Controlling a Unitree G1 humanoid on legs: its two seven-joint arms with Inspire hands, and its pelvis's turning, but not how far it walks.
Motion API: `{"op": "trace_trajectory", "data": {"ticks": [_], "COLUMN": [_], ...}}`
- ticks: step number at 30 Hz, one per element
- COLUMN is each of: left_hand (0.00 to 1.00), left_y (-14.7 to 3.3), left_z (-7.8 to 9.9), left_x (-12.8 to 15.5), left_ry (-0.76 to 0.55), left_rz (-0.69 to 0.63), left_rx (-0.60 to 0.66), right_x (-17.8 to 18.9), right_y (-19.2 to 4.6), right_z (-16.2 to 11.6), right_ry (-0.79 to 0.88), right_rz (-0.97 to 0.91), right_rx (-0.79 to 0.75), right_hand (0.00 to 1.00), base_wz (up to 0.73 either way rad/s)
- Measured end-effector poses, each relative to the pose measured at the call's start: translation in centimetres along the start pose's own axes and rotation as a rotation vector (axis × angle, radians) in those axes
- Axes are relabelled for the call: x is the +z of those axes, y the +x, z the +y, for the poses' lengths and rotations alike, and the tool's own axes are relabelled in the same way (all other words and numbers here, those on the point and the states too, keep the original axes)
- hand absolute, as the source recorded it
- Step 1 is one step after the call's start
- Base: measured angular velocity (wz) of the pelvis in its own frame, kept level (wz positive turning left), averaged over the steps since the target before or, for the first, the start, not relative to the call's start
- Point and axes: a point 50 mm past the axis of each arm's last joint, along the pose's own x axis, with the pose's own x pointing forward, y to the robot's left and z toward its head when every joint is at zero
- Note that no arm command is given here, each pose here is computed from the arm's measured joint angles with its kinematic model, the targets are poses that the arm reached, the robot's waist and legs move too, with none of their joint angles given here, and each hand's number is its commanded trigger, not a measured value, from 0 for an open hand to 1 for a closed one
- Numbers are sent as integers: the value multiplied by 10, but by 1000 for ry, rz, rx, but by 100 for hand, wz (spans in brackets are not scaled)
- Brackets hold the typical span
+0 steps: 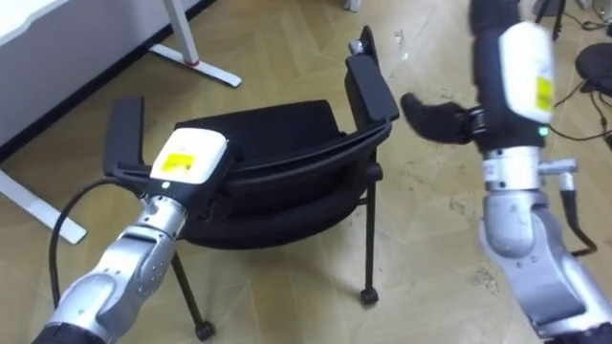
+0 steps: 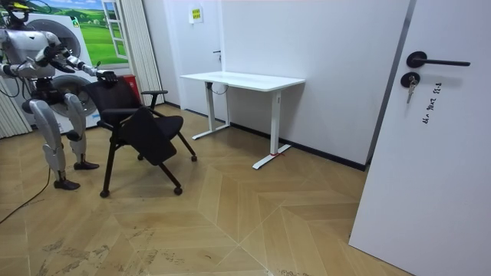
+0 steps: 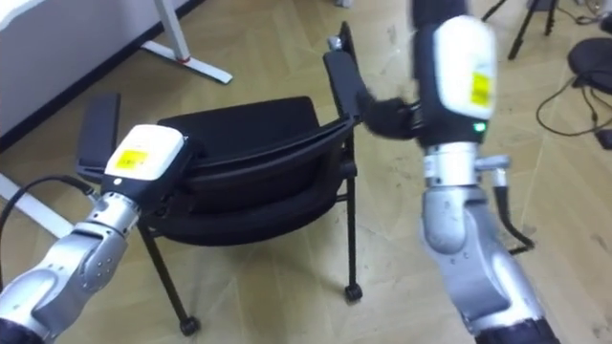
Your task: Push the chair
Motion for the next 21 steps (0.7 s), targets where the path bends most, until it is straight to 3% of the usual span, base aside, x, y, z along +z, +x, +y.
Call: {"op": "trace_trajectory", "data": {"ticks": [7, 21], "left_hand": [100, 100], "left_y": [4, 10], "left_z": [-2, -2], "left_x": [10, 30], "left_ry": [12, 0], "left_rz": [-42, -136], "left_rx": [-20, -18], "right_x": [15, 20], "right_y": [5, 2], "right_z": [16, 30], "right_ry": [-82, -149], "right_rz": [-99, -145], "right_rx": [152, 283], "right_hand": [0, 0], "base_wz": [11, 8]}}
